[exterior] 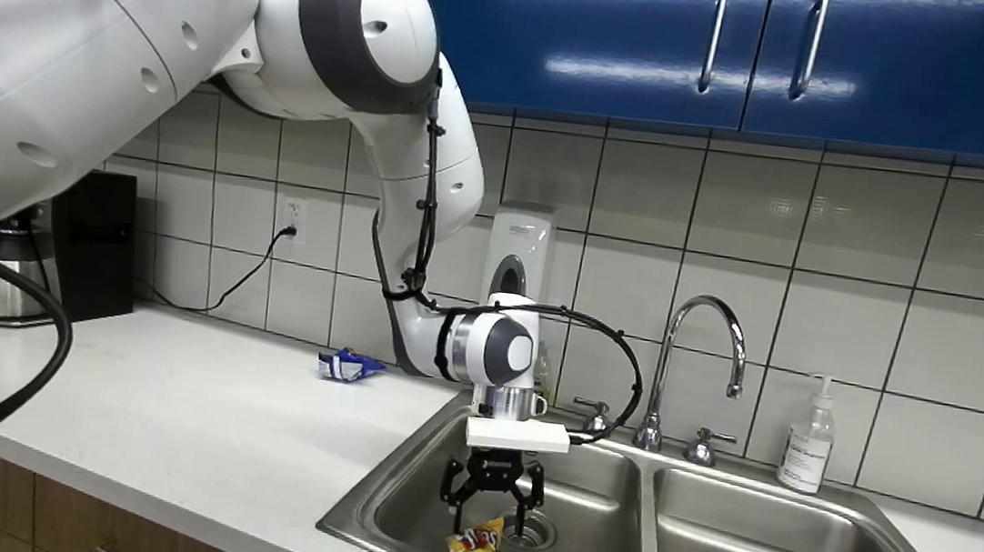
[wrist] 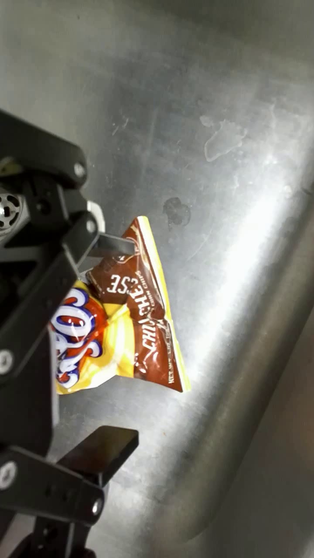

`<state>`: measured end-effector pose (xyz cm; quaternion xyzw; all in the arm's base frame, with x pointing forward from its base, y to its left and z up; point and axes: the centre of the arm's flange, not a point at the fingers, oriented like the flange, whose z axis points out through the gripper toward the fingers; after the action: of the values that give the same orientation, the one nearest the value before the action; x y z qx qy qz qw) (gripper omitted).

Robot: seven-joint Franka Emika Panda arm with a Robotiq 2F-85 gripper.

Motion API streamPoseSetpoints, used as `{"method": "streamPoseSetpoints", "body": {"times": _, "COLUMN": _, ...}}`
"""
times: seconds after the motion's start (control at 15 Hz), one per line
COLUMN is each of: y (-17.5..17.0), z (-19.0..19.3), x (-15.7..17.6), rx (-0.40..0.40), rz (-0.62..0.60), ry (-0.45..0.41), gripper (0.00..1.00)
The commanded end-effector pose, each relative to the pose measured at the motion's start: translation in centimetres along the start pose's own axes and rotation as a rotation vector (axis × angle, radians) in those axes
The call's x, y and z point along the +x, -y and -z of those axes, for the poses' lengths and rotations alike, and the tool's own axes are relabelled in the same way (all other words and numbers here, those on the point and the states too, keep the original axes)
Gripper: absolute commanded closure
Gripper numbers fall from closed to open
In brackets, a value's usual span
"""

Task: Pick up the snack from the sink and place it on the counter

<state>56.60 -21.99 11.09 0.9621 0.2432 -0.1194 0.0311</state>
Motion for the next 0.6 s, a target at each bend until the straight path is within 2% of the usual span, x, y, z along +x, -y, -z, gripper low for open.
{"method": "streamPoseSetpoints", "body": {"times": 0.0, "y": -0.1, "z": -0.2, "x": 0.9, "rx": 0.033, "rz": 0.099, "ry": 0.004, "gripper": 0.0}}
{"method": "streamPoseSetpoints", "body": {"times": 0.53, "y": 0.7, "z": -0.9, "x": 3.2, "rx": 0.03, "rz": 0.197, "ry": 0.006, "gripper": 0.0}}
